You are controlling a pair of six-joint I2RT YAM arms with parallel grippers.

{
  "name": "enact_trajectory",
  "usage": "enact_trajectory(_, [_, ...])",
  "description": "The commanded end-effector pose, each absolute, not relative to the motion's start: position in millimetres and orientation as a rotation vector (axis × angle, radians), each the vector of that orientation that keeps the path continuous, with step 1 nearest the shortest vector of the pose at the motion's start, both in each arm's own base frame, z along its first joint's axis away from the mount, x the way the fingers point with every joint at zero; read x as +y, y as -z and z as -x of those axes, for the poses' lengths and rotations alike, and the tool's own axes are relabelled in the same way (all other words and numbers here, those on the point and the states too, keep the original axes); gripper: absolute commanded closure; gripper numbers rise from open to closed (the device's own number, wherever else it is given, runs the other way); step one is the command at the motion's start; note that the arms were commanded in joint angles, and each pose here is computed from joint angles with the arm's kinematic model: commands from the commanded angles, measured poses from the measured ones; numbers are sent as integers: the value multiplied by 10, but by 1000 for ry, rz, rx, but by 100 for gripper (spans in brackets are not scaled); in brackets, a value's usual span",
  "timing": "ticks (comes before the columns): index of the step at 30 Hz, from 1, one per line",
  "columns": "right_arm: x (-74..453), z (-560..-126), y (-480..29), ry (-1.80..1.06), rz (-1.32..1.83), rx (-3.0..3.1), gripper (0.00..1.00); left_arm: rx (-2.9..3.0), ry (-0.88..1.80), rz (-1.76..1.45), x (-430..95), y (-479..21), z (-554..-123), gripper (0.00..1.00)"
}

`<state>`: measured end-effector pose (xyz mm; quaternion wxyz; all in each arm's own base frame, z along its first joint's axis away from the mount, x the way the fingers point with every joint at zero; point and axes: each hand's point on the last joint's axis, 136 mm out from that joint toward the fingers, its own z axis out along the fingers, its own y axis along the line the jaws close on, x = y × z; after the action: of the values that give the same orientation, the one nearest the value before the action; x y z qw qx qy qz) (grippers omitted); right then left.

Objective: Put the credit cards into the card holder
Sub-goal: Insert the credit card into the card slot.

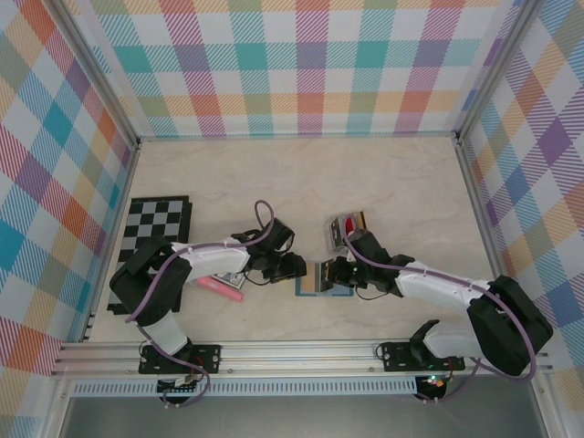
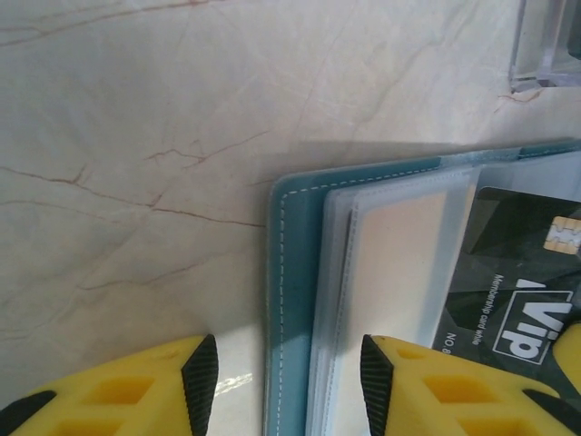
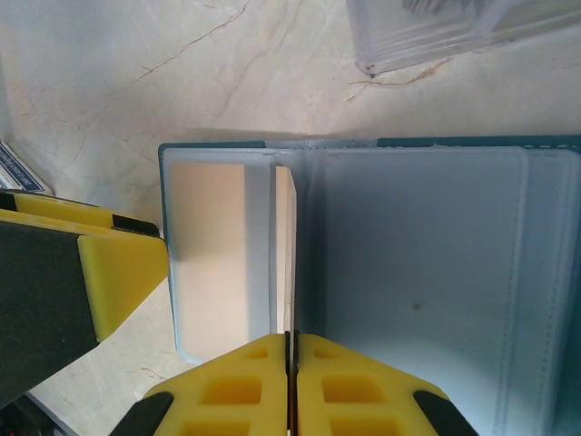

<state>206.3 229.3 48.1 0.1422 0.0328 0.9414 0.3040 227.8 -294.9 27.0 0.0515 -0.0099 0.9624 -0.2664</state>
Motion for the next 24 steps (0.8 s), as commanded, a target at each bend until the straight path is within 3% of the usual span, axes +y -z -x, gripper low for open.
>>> enact_trajectory(1, [2377,-2049,-433,-950,-102,2702,91,2944,846,-13,-3061,-240,-2236,55])
enact_trajectory(8, [2426,-2048,-397,-997,-125,2696,92,2968,829,-14,-3051,-164,-2202,64])
enact_trajectory(24, [2570,-2046,-392,-1140,-204,2686,91,2982,795,14,-3010,-114,-2185,70])
